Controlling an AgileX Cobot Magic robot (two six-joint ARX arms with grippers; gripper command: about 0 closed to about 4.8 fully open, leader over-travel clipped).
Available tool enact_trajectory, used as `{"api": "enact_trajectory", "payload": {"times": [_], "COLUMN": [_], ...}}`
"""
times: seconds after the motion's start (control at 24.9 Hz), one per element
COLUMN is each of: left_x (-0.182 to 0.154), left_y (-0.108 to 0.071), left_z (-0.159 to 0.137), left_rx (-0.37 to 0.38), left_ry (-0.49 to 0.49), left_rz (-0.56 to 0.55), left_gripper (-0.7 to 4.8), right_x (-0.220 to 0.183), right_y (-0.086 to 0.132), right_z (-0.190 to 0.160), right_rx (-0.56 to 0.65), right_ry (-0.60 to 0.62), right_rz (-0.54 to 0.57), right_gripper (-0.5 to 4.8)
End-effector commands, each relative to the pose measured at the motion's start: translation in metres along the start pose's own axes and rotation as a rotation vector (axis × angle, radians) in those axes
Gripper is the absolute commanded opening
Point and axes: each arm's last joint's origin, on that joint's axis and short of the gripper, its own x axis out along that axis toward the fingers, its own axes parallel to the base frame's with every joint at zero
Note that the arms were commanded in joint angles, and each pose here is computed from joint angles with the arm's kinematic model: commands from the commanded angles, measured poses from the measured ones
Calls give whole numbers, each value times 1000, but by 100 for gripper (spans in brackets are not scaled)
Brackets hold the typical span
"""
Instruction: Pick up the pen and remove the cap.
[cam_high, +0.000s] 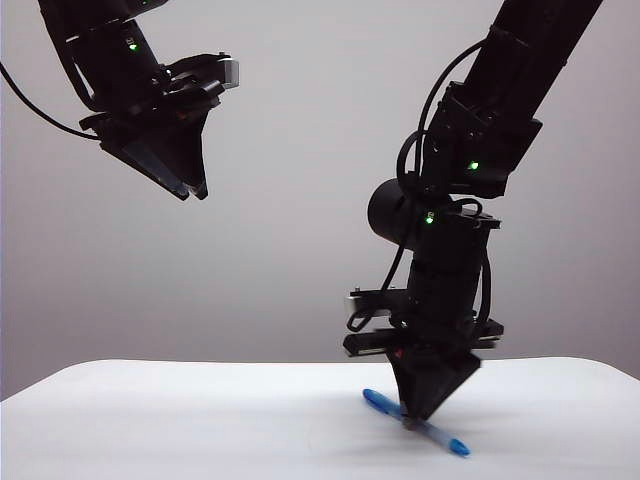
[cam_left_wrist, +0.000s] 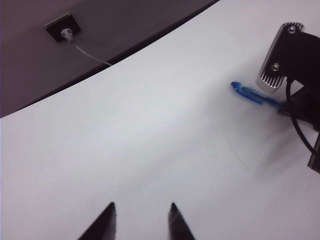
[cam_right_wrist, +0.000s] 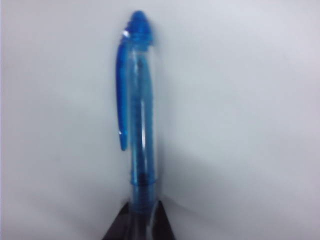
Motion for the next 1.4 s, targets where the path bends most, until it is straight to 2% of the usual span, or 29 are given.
{"api": "enact_trajectory", "payload": {"times": [0.04,0.2,0.28,0.48,0.6,0.72,0.8,0.88,0.96,1.16,1.28,1.36,1.4], "left_x": [-2,-2,-2,-3,-6,-10,-18,-26,-34,-46,-58,-62,-62], "left_y": [0,0,1,2,3,8,16,24,34,49,48,35,30], "left_z": [2,2,3,13,17,22,33,40,46,55,63,71,73], "left_rx": [-3,-3,-1,9,-4,-55,-118,-136,-148,-171,-145,-142,-141], "left_ry": [-11,-13,-30,-121,-183,-264,-423,-521,-605,-739,-816,-849,-869], "left_rz": [-1,-1,3,16,-29,-145,-386,-494,-554,-595,-718,-777,-766], "left_gripper": [134,134,134,134,134,137,249,317,331,343,343,343,343], "right_x": [17,14,2,-72,-116,-160,-214,-236,-259,-299,-314,-313,-313], "right_y": [3,3,3,-3,-7,-6,-2,1,3,6,9,8,8], "right_z": [-15,-14,-11,17,29,36,34,31,26,17,19,23,25], "right_rx": [9,10,15,10,-10,-27,-74,-93,-113,-149,-156,-142,-145], "right_ry": [89,91,68,-103,-190,-289,-414,-465,-525,-680,-781,-815,-826], "right_rz": [87,90,136,164,180,187,229,268,296,291,362,339,339], "right_gripper": [-1,-1,-1,-1,-1,-1,-1,-1,-1,-1,-1,-1,-1]}}
